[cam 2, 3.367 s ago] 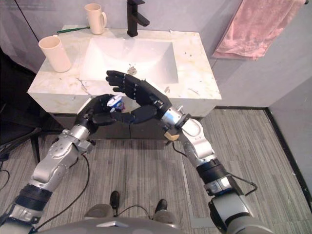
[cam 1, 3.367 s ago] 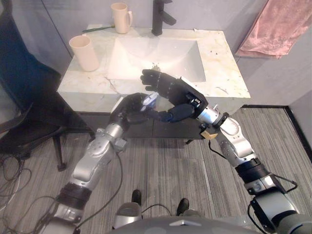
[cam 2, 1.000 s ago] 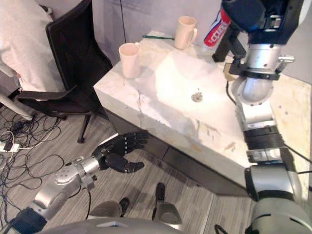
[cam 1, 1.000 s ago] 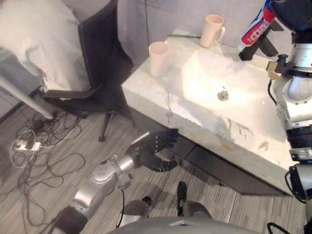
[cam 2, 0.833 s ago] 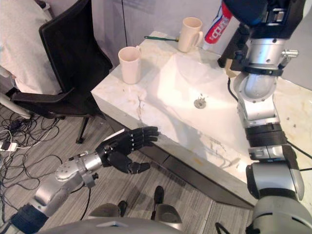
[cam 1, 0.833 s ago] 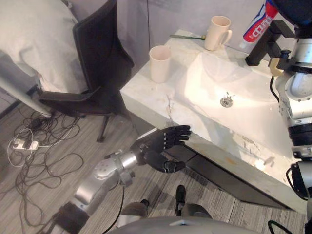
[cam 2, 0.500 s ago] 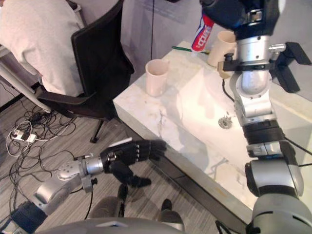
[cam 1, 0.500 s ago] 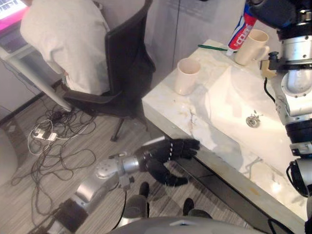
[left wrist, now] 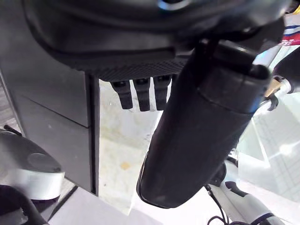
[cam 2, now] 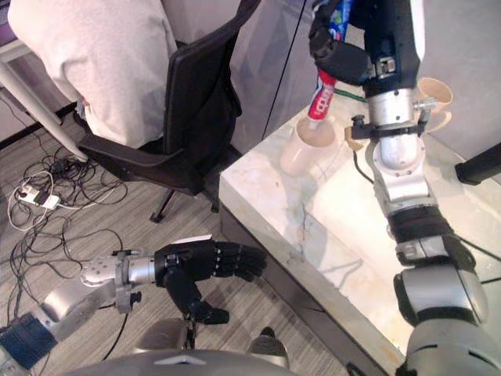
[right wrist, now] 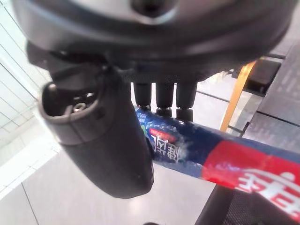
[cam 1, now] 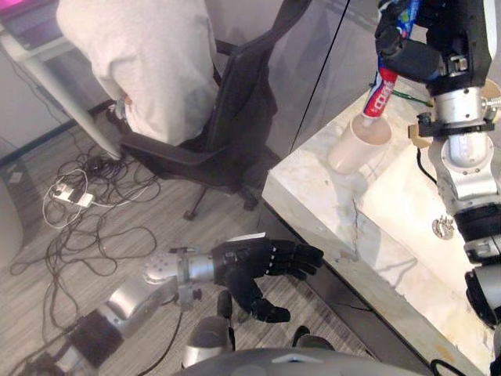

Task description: Organize the bathroom.

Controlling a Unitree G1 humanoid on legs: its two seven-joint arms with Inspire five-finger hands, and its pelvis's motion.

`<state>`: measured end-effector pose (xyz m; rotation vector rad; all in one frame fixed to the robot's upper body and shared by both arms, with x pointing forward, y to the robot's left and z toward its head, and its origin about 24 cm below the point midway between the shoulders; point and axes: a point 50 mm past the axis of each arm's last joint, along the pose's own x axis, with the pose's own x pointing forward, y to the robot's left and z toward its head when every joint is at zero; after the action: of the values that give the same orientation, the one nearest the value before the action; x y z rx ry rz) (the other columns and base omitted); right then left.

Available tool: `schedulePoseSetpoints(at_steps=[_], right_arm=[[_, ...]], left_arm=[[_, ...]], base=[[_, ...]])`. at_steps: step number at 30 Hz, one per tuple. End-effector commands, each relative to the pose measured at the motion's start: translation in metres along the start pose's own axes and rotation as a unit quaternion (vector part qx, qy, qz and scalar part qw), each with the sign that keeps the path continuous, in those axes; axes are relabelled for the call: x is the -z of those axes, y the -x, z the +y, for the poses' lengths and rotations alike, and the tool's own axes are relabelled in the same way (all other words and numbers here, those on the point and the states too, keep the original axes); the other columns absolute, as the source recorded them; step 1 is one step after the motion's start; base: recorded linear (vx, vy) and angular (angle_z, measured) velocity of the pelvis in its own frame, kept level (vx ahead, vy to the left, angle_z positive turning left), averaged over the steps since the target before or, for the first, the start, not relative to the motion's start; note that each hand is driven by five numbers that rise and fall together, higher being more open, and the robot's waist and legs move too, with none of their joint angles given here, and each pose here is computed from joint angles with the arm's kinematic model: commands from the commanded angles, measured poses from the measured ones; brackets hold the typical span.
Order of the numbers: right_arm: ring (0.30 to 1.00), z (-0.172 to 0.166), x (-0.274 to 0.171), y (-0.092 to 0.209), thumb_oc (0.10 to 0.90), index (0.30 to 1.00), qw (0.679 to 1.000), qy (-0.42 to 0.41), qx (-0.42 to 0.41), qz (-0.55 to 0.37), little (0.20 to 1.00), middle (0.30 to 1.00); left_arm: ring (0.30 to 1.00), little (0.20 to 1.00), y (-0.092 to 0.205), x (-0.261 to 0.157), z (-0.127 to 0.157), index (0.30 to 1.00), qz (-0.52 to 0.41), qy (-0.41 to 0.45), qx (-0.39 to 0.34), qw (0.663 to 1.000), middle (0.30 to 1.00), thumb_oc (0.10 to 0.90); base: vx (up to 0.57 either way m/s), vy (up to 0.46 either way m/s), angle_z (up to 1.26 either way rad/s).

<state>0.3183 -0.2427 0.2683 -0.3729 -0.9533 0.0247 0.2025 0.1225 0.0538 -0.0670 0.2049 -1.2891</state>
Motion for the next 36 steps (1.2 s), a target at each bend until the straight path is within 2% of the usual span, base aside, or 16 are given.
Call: schedulePoseSetpoints(at_steps=[1, 5, 15, 24, 30, 36], right_arm=[[0.3, -0.034, -0.061, -0.037, 0.4, 0.3, 0.985, -0.018, 0.048, -0.165, 0.3, 0.3], [0.3, -0.025, -0.062, -0.042, 0.4, 0.3, 0.986, -0.023, 0.041, -0.159, 0.3, 0.3], [0.3, -0.006, -0.044, -0.027, 0.4, 0.3, 0.991, -0.04, 0.051, -0.121, 0.3, 0.3], [0.3, 0.005, -0.048, -0.03, 0.4, 0.3, 0.99, -0.057, 0.029, -0.125, 0.3, 0.3], [0.3, 0.042, -0.041, -0.031, 0.4, 0.3, 0.989, -0.1, -0.012, -0.104, 0.3, 0.3], [0.3, 0.057, -0.035, -0.029, 0.4, 0.3, 0.989, -0.115, -0.025, -0.086, 0.3, 0.3]], left_arm=[[0.9, 0.9, -0.015, -0.038, -0.011, 0.9, -0.135, -0.001, 0.031, 0.99, 0.9, 0.8], [0.9, 0.9, -0.014, -0.033, -0.008, 0.9, -0.132, -0.002, 0.025, 0.991, 0.9, 0.8], [0.9, 0.9, -0.01, -0.015, -0.025, 0.9, -0.129, 0.011, 0.043, 0.991, 0.9, 0.8], [0.9, 0.9, -0.007, -0.007, -0.031, 0.9, -0.124, 0.019, 0.036, 0.991, 0.9, 0.8], [0.9, 0.9, -0.004, -0.002, -0.031, 0.9, -0.131, 0.021, 0.015, 0.991, 0.9, 0.8], [0.9, 0.9, -0.002, -0.002, -0.032, 0.9, -0.132, 0.021, 0.015, 0.991, 0.9, 0.8]], base=[[0.11, -0.015, -1.01], [0.05, -0.057, -0.54], [0.06, 0.001, 0.0], [0.03, -0.017, 0.08], [0.02, -0.009, 0.04], [0.04, 0.008, 0.04]])
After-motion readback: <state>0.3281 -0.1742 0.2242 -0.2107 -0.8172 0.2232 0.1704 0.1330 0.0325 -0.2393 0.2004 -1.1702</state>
